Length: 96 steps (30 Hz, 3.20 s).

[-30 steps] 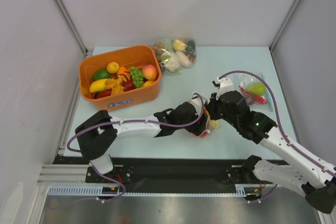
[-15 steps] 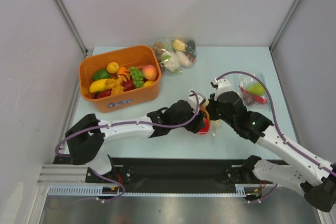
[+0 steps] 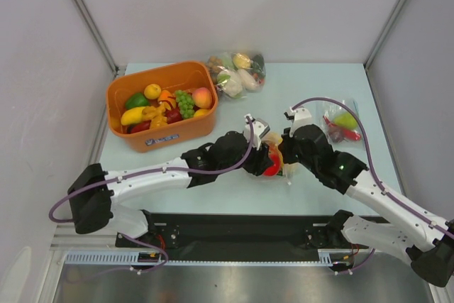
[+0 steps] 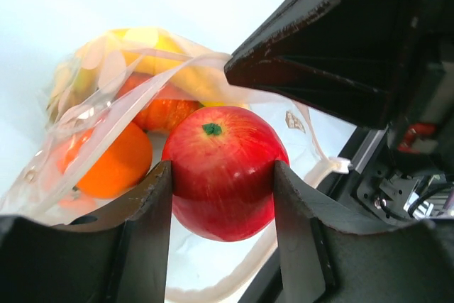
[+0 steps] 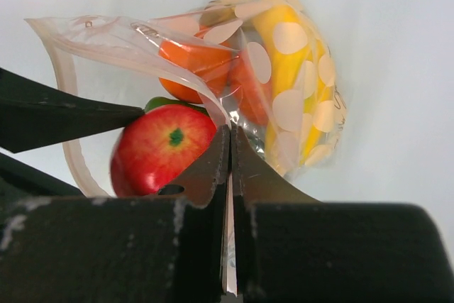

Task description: Open the zip-top bag and remove the fake food

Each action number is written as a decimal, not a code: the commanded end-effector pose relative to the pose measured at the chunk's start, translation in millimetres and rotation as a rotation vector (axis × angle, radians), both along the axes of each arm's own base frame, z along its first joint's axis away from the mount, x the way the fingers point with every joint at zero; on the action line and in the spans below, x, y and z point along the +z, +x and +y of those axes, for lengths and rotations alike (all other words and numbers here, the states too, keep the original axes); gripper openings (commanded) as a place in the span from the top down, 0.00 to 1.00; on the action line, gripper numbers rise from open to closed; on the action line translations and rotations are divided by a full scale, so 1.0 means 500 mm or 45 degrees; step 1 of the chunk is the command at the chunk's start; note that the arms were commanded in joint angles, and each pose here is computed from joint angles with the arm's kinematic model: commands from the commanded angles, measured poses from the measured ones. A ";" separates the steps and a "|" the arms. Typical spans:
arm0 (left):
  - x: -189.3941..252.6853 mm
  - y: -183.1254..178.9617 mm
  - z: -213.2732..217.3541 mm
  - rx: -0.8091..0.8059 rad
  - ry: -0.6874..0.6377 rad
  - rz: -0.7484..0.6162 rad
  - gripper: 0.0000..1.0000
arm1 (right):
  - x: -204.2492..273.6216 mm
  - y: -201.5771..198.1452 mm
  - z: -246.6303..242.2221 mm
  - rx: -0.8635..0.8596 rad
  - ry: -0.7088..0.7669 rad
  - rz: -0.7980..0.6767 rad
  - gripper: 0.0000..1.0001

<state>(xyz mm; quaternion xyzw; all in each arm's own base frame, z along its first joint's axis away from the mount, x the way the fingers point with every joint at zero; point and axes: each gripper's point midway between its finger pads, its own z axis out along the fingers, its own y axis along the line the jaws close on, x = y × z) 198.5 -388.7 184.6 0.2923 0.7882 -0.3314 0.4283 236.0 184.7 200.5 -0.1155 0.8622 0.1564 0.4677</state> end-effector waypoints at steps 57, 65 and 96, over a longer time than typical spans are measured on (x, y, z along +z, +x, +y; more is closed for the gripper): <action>0.195 0.698 0.546 0.986 0.147 -0.254 0.66 | 0.036 -0.002 -0.022 0.005 0.055 -0.033 1.00; 0.145 0.703 0.548 0.982 0.194 -0.198 0.31 | 0.038 -0.004 -0.034 -0.012 0.032 -0.033 1.00; 0.317 0.279 0.228 0.356 0.045 -0.538 0.32 | 0.038 0.004 -0.007 0.017 0.084 -0.015 1.00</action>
